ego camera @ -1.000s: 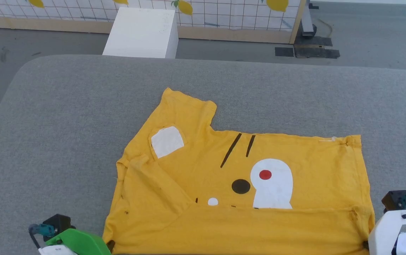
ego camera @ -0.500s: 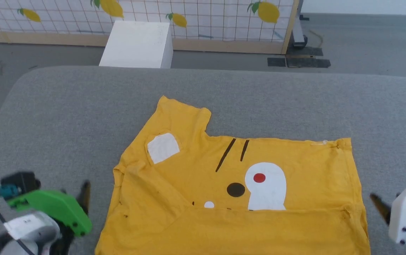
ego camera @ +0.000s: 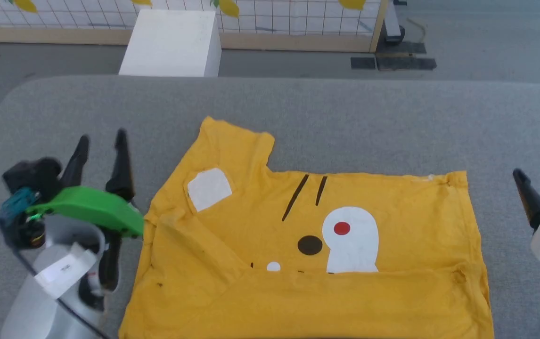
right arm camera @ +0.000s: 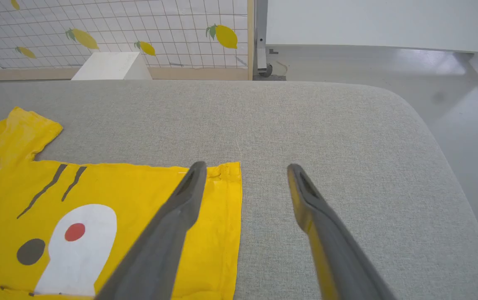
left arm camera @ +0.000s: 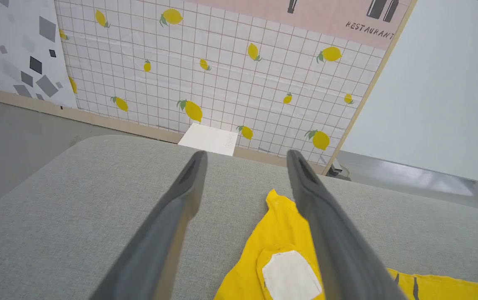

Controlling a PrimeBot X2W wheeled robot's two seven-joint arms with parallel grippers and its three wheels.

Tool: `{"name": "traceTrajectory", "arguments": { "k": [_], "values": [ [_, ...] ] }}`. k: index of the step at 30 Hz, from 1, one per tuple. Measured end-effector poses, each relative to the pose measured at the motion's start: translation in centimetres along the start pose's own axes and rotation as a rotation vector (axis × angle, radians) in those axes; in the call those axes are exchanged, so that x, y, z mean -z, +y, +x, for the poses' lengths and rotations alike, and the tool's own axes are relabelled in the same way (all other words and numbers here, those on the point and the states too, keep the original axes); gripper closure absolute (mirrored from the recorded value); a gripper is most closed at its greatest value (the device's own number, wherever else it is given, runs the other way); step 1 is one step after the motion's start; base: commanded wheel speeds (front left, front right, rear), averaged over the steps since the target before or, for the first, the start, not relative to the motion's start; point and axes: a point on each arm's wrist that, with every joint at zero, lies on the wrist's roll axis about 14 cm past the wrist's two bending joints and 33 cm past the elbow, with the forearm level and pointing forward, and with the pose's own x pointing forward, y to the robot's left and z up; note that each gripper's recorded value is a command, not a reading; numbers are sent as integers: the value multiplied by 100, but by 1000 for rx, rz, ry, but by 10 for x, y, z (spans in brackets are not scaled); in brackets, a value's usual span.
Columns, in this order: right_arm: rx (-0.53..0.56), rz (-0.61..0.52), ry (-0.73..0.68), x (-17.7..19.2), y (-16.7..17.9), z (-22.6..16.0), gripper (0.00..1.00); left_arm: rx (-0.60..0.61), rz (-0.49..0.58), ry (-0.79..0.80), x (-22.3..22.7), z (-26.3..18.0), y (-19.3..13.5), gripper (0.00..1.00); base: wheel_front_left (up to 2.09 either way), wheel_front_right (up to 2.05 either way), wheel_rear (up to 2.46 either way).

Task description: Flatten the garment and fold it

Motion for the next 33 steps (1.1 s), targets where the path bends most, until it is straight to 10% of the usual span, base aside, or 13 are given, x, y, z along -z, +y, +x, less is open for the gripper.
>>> {"name": "traceTrajectory", "arguments": {
  "k": [17, 33],
  "values": [
    [-58, -74, 100, 17, 15, 78, 0, 100, 132, 469, 105, 135, -25, 0, 0, 0, 0],
    [-33, -88, 218, 59, 3, 99, 0, 97, 257, 1119, 221, 124, -19, 0, 0, 0, 0]
  ]
}}
